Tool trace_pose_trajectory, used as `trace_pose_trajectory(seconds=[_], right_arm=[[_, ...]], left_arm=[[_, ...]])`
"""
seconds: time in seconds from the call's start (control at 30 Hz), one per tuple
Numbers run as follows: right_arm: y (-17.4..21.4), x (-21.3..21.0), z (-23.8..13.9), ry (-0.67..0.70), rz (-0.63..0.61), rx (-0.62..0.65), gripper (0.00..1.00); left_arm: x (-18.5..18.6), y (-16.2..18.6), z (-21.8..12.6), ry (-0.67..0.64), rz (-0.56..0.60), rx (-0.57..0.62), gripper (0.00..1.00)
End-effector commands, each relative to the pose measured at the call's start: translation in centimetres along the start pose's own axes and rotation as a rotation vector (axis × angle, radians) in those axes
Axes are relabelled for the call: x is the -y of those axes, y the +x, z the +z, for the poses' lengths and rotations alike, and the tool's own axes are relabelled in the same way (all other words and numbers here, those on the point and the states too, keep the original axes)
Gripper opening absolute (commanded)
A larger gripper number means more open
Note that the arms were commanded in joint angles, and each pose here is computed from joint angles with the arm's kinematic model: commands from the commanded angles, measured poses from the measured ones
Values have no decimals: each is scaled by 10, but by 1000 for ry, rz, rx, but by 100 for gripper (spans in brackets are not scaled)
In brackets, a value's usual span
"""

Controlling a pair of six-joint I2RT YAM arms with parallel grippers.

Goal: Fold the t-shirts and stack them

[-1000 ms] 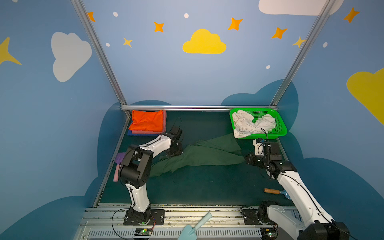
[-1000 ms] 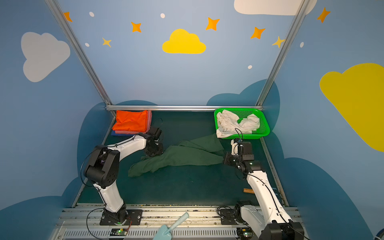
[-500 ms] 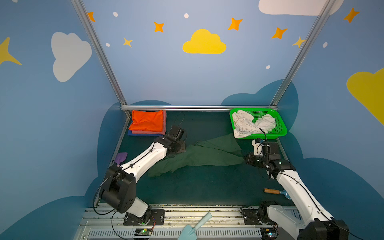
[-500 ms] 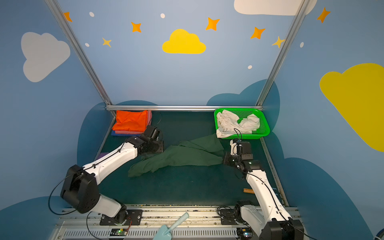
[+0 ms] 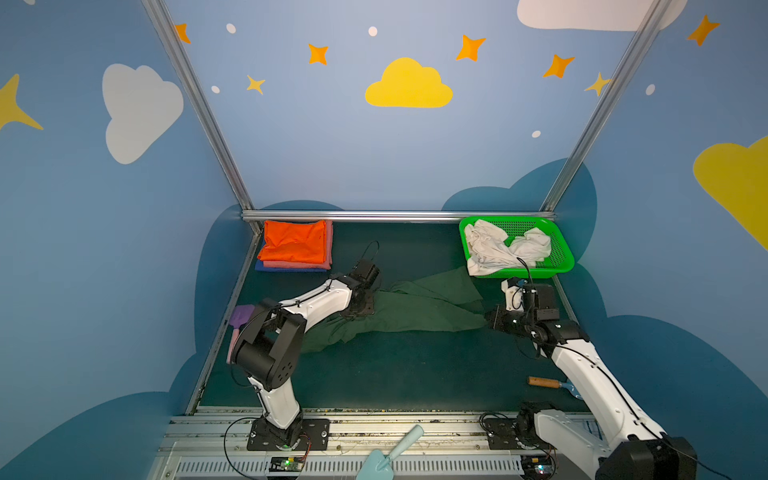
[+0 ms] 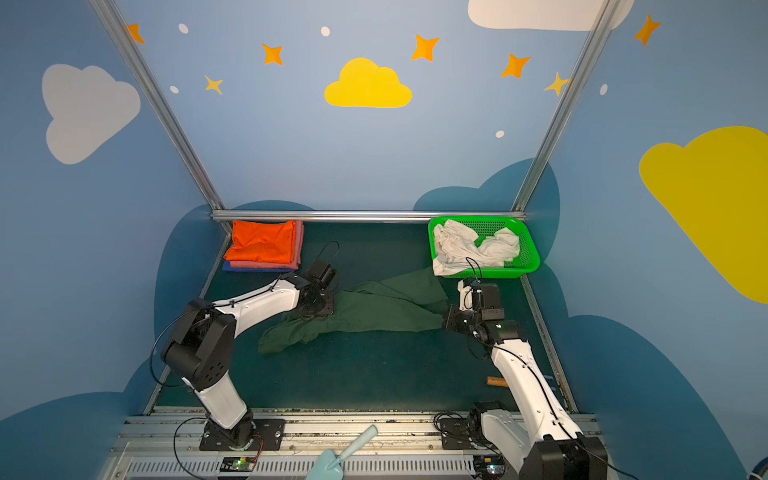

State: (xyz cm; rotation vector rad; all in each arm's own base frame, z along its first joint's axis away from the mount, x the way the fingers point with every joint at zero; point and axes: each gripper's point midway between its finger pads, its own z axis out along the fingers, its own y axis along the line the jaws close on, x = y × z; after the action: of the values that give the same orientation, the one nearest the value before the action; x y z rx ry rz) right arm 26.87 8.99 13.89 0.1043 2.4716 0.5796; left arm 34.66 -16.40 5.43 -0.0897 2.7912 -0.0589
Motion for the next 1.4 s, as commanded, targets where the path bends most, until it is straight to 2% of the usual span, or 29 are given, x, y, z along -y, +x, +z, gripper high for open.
trace_pose_trajectory(seconds=[0.0,0.17,0.37,0.47,0.7,0.77,0.8,0.87,0.93,1.0,1.07,1.2,1.37], right_arm=[[2,-1,-3,1,0,14,0],[3,-2,1,-14,2,0,0],[13,0,7,-15,13,-20,0],[15,1,9,-17,16,-25,0],[19,0,17,-28,24,-49,0],[20,0,19,-29,22,-53,0],[20,0,19,-29,22,-54,0],[20,-1,20,-31,22,-55,0],[20,-1,20,-33,23,-57,0],[20,-2,20,-35,22,-57,0],[20,-2,19,-32,21,-56,0],[19,-1,18,-22,18,-54,0],[20,0,19,-17,23,-58,0]], left_arm=[[1,-1,-16,-22,31,31,5],[13,4,-46,6,78,125,5],[29,35,-67,62,155,189,5],[38,62,-67,93,219,170,6],[52,123,-50,83,378,31,19],[52,134,-47,62,409,5,24],[53,135,-48,53,417,3,31],[55,131,-52,48,418,19,49],[59,120,-61,49,418,63,55],[62,102,-76,42,411,128,68],[63,84,-93,37,392,195,75],[51,50,-117,41,300,281,78],[9,8,-113,77,56,249,76]])
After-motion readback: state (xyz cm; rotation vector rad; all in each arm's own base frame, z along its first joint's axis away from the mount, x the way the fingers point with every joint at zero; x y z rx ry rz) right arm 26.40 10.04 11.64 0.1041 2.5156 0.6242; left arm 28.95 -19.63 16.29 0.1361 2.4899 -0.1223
